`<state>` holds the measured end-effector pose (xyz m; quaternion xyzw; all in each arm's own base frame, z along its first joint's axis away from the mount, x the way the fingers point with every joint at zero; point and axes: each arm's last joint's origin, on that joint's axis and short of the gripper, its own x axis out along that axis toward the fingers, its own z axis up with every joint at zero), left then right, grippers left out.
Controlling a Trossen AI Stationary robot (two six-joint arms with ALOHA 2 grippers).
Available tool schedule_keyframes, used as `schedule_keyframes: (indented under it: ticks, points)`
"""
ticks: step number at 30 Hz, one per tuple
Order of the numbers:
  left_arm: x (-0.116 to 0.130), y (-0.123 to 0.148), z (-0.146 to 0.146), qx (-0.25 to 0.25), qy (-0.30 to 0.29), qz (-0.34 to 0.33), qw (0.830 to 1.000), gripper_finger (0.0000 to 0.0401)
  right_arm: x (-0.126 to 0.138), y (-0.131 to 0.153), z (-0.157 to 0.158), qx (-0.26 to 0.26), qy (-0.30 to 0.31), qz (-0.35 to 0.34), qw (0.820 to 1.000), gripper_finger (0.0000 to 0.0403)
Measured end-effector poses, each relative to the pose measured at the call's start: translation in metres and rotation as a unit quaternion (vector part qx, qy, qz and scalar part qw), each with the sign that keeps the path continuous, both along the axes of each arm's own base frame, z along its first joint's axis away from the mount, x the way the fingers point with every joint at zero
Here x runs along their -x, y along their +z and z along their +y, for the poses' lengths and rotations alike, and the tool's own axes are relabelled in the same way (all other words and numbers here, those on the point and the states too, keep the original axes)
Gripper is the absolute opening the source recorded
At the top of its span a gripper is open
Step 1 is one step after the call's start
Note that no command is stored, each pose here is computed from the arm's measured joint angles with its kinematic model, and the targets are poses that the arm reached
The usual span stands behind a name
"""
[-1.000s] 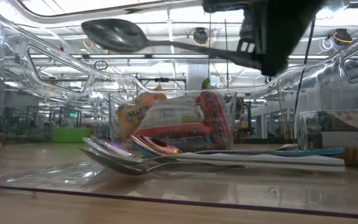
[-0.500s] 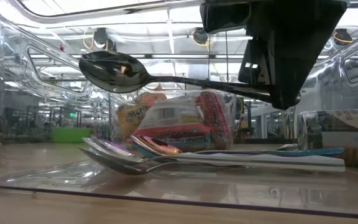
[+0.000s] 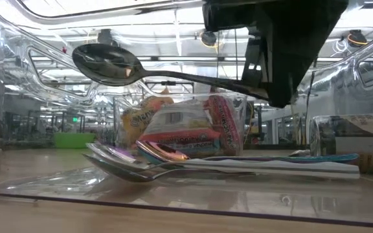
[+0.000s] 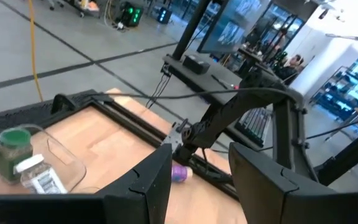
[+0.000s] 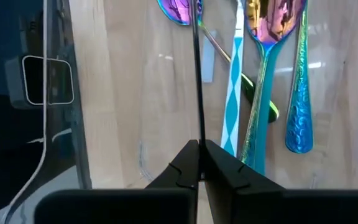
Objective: Pick & Place Food Item
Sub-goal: Put the black spoon into the bottom transparent bin, then put the violet seasoning bottle into the top transparent bin
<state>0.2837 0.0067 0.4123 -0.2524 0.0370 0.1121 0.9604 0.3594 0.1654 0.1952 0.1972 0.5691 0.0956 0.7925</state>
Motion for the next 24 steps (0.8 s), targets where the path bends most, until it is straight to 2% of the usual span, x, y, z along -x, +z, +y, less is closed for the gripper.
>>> schedule_keyframes:
  ticks: [6,14,19,24]
  points:
    - [-0.002,-0.002,0.000,0.007,0.001,0.001,1.000,0.0166,-0.002,0.001,-0.001,-0.006,-0.001,-0.010,1.000,0.0040]
    - [0.001,0.001,0.000,0.005,-0.005,-0.006,1.000,0.0166,-0.006,0.011,-0.011,-0.026,-0.004,-0.024,0.999,0.0107]
    - [0.001,0.001,0.000,-0.001,-0.006,-0.002,1.000,0.0166,-0.003,0.041,-0.026,-0.037,-0.020,-0.070,0.997,0.0135]
    - [0.000,0.001,0.000,0.000,-0.006,-0.002,1.000,0.0166,0.008,0.087,-0.044,-0.042,-0.009,-0.159,0.986,0.0140]
